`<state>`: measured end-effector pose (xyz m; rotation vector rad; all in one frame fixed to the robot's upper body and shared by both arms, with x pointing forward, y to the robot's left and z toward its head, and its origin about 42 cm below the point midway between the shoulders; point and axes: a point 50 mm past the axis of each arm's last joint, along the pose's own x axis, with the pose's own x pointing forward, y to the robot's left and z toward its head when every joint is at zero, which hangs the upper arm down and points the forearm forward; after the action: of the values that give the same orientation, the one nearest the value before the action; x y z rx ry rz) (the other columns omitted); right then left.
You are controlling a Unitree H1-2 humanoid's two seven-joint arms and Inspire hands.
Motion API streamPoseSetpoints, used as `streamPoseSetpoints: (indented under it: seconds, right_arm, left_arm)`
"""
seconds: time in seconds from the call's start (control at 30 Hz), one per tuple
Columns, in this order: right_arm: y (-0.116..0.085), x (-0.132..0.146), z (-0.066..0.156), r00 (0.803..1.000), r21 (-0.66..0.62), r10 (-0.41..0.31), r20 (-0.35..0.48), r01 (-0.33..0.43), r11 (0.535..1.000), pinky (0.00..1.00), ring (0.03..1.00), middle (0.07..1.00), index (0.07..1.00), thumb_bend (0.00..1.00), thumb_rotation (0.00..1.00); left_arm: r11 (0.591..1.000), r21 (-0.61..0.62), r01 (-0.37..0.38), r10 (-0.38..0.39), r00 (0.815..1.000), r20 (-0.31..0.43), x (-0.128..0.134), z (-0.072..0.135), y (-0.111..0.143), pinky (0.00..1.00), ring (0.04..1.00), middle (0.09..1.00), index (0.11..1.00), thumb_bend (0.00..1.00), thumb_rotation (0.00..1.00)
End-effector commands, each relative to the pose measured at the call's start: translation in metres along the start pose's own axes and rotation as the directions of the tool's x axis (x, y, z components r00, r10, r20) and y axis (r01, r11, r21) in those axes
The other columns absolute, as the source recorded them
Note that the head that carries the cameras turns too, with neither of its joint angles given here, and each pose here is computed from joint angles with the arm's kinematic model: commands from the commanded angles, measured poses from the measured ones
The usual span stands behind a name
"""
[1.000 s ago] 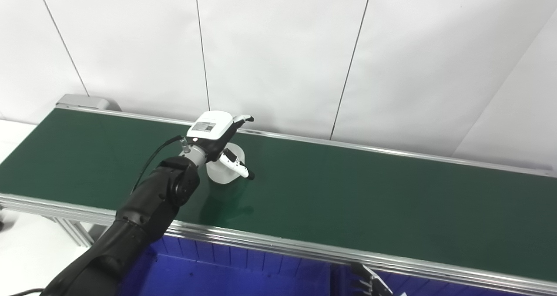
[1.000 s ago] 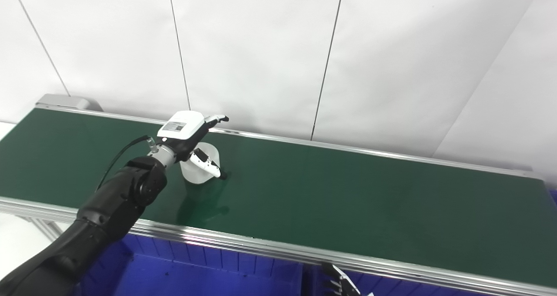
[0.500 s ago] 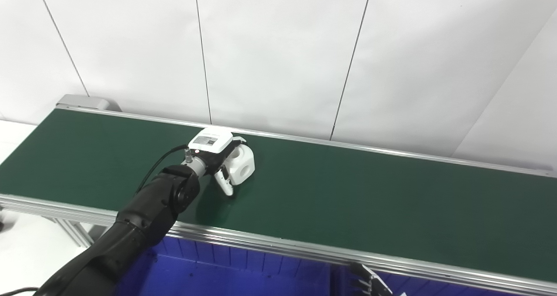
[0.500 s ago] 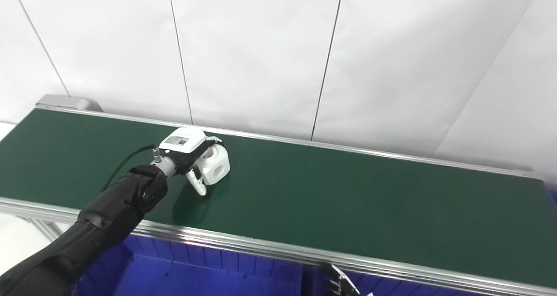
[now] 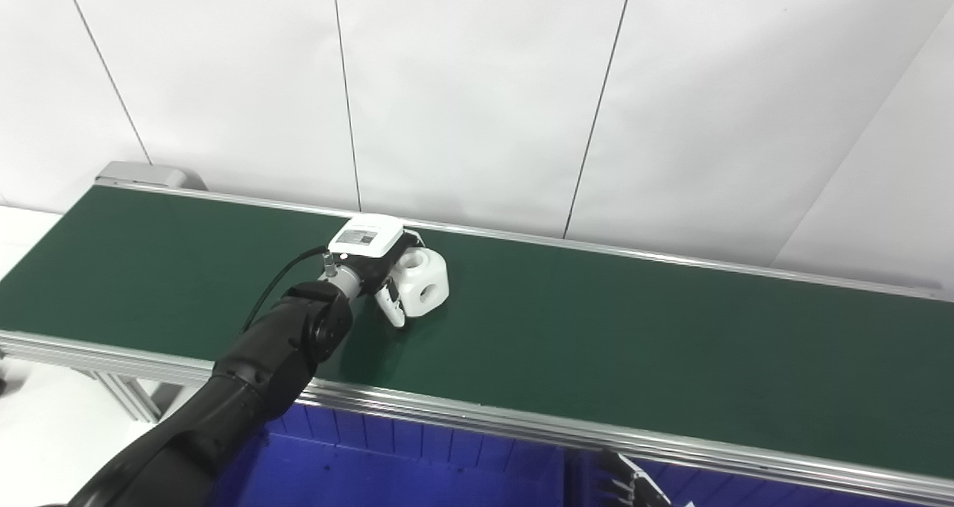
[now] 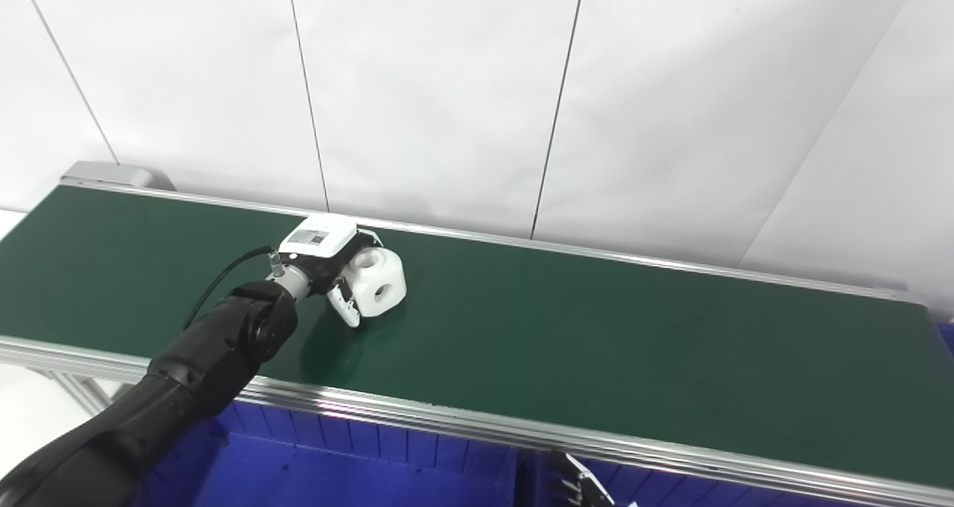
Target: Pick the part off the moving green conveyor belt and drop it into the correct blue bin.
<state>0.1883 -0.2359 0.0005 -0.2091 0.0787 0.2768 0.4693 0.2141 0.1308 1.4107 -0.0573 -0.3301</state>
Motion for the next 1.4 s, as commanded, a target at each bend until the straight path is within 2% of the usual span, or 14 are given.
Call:
streamPoseSetpoints:
  seconds: [0.0, 0.17, 0.37, 0.47, 0.57, 0.73, 0.9, 1.07, 1.17, 1.37]
  right_arm:
    - [-0.003, 0.005, 0.013, 0.996, 0.0, -0.006, 0.094, 0.007, 1.0, 0.73, 0.801, 0.867, 0.866, 0.92, 1.0]
    - [-0.002, 0.005, 0.015, 0.995, 0.003, -0.002, 0.099, 0.002, 1.0, 0.73, 0.797, 0.867, 0.865, 0.91, 1.0]
    - [-0.002, 0.004, 0.019, 0.993, 0.004, 0.004, 0.116, -0.005, 1.0, 0.74, 0.8, 0.868, 0.868, 0.88, 1.0]
    - [-0.001, 0.005, 0.022, 0.992, 0.001, 0.007, 0.127, -0.008, 1.0, 0.74, 0.801, 0.872, 0.872, 0.88, 1.0]
    - [-0.001, 0.005, 0.026, 0.99, -0.008, 0.006, 0.14, -0.005, 1.0, 0.75, 0.8, 0.878, 0.875, 0.89, 1.0]
    - [-0.003, 0.003, 0.029, 0.989, -0.017, 0.007, 0.151, -0.005, 1.0, 0.75, 0.808, 0.889, 0.885, 0.9, 1.0]
    - [-0.009, 0.0, 0.035, 0.985, -0.023, 0.005, 0.17, -0.002, 1.0, 0.76, 0.811, 0.886, 0.888, 0.9, 1.0]
    - [-0.014, -0.001, 0.042, 0.981, -0.022, -0.003, 0.195, 0.007, 1.0, 0.76, 0.804, 0.874, 0.88, 0.91, 1.0]
    - [-0.018, 0.0, 0.047, 0.976, -0.021, 0.0, 0.216, 0.005, 1.0, 0.76, 0.803, 0.875, 0.879, 0.9, 1.0]
    - [-0.022, 0.003, 0.056, 0.97, -0.039, 0.006, 0.243, 0.003, 0.999, 0.75, 0.792, 0.871, 0.877, 0.91, 1.0]
  left_arm:
    - [0.999, 0.001, -0.053, 0.053, 0.999, -0.01, 0.002, -0.006, 0.02, 0.4, 0.448, 0.54, 0.473, 0.5, 0.0]
    - [0.995, -0.052, -0.083, 0.084, 0.996, 0.01, -0.004, -0.004, 0.025, 0.4, 0.438, 0.55, 0.472, 0.5, 0.0]
    - [0.989, -0.072, -0.131, 0.136, 0.989, 0.064, -0.024, 0.006, 0.05, 0.42, 0.445, 0.547, 0.469, 0.5, 0.0]
    - [0.978, -0.116, -0.175, 0.19, 0.973, 0.128, -0.046, 0.015, 0.066, 0.44, 0.46, 0.53, 0.467, 0.5, 0.0]
    - [0.965, -0.159, -0.208, 0.237, 0.952, 0.196, -0.072, 0.025, 0.078, 0.4, 0.432, 0.515, 0.489, 0.5, 0.0]
    - [0.962, -0.184, -0.201, 0.244, 0.934, 0.261, -0.112, 0.04, 0.085, 0.32, 0.382, 0.462, 0.527, 0.5, 0.0]
    - [0.968, -0.191, -0.163, 0.214, 0.933, 0.289, -0.145, 0.048, 0.077, 0.34, 0.401, 0.497, 0.516, 0.5, 0.0]
    - [0.977, -0.186, -0.108, 0.16, 0.944, 0.29, -0.171, 0.056, 0.063, 0.34, 0.397, 0.485, 0.523, 0.5, 0.0]
    - [0.983, -0.17, -0.068, 0.117, 0.947, 0.299, -0.187, 0.062, 0.047, 0.35, 0.398, 0.496, 0.521, 0.5, 0.0]
    - [0.988, -0.14, 0.065, -0.019, 0.952, 0.304, -0.205, 0.073, 0.005, 0.38, 0.411, 0.523, 0.507, 0.5, 0.0]
